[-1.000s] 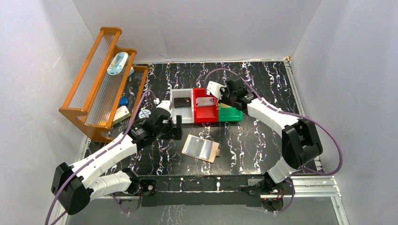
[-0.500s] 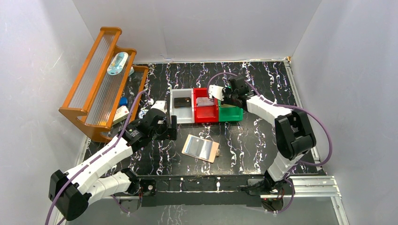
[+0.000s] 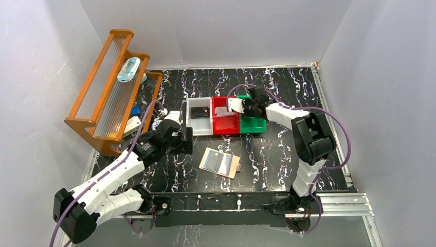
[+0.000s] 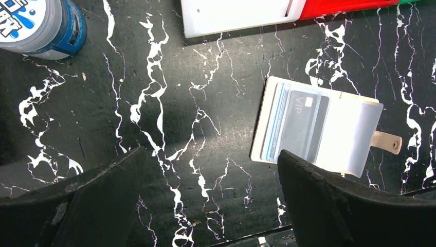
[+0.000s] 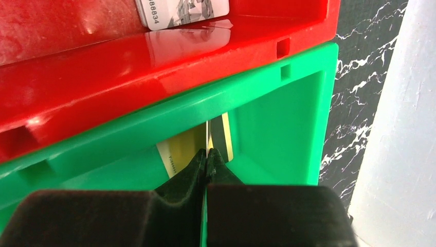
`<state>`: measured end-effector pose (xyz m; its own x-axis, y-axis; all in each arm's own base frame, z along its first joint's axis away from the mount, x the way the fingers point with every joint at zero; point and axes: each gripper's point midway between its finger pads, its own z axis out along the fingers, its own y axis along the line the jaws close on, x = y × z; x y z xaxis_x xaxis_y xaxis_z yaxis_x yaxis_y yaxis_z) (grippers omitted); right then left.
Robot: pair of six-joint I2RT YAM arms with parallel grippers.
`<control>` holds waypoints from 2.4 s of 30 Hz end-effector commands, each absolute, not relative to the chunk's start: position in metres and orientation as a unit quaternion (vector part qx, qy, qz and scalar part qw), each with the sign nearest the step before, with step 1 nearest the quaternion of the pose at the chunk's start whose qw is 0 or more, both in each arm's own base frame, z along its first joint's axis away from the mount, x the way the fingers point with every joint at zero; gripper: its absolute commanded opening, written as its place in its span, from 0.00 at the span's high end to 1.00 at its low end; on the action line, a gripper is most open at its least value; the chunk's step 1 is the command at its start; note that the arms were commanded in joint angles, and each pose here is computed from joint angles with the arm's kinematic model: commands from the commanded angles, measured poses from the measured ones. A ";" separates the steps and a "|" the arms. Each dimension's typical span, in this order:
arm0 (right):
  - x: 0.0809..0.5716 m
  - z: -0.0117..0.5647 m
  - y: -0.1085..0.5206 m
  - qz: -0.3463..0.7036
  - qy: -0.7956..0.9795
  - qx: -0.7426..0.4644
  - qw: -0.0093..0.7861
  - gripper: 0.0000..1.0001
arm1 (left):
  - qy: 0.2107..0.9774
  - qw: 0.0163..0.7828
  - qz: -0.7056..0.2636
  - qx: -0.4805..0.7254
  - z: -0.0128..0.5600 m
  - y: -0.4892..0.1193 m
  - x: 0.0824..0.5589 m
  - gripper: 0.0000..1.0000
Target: Take the credit cards out of the card holder
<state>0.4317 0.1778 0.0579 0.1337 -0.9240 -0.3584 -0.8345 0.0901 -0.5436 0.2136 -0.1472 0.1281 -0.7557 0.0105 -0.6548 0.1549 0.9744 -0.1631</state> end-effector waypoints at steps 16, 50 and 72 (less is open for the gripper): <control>0.443 0.073 0.187 -0.062 0.627 -0.692 0.352 0.76 | 0.933 0.344 -0.096 0.045 0.126 -0.142 0.213 0.02; 0.247 0.148 0.307 0.207 0.927 0.079 0.302 0.46 | 0.919 0.386 -0.049 -0.067 0.127 -0.118 0.229 0.02; 0.177 0.058 0.346 0.052 0.974 0.032 0.216 0.47 | 0.896 0.421 -0.012 -0.140 0.134 -0.074 0.210 0.02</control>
